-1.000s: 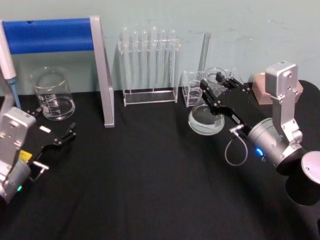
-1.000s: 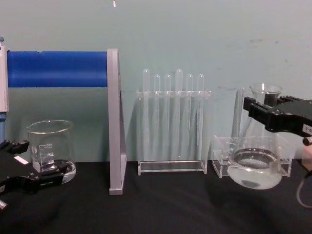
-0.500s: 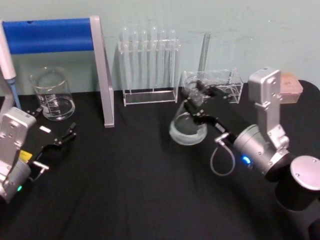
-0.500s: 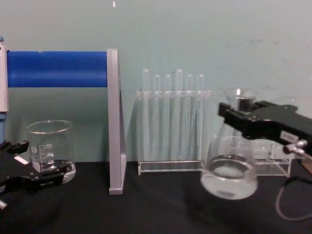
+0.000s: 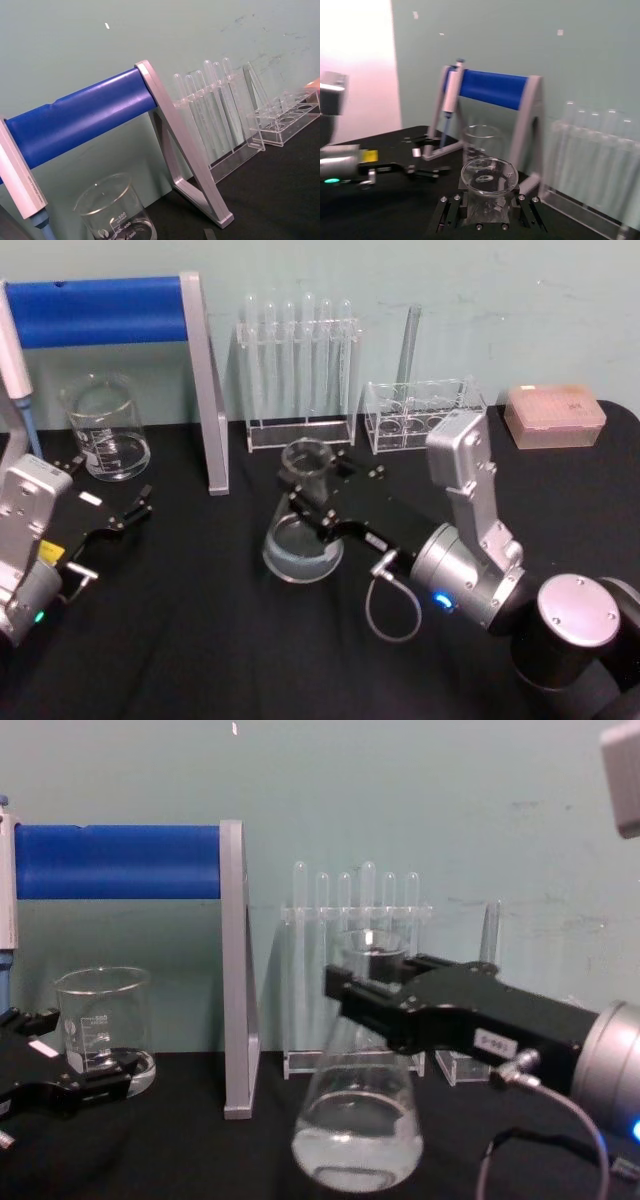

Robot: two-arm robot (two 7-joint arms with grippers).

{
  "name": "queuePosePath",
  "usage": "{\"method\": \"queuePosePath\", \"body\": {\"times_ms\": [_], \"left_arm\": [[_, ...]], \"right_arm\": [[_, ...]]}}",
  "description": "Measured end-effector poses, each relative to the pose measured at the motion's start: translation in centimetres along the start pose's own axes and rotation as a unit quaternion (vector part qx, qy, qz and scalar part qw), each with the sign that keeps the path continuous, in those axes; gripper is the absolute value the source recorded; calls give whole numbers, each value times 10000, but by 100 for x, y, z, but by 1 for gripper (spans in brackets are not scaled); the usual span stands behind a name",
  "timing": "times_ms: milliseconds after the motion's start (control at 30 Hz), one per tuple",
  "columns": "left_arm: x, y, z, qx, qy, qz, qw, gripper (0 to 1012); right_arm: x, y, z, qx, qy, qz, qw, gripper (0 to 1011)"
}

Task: Grasp the erlenmeyer flask with one hand, shake it three times, then place it back.

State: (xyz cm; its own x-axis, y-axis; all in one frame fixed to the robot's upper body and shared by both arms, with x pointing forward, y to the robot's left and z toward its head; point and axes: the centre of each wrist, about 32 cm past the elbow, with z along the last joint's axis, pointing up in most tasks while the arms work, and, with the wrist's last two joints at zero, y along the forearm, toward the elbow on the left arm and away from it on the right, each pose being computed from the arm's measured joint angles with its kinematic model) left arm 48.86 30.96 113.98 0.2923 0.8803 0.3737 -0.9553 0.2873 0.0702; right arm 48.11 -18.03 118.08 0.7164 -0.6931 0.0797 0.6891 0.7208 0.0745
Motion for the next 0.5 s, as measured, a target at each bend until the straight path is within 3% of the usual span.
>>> {"method": "queuePosePath", "body": {"times_ms": [233,500], "left_arm": [[0,0,0,0,0,0,10000,1001],[0,0,0,0,0,0,10000,1001]], "right_arm": [[-149,29,4,-7,35,427,9991,456],[-212,36,-2,-22,58,603,9982,456]]}}
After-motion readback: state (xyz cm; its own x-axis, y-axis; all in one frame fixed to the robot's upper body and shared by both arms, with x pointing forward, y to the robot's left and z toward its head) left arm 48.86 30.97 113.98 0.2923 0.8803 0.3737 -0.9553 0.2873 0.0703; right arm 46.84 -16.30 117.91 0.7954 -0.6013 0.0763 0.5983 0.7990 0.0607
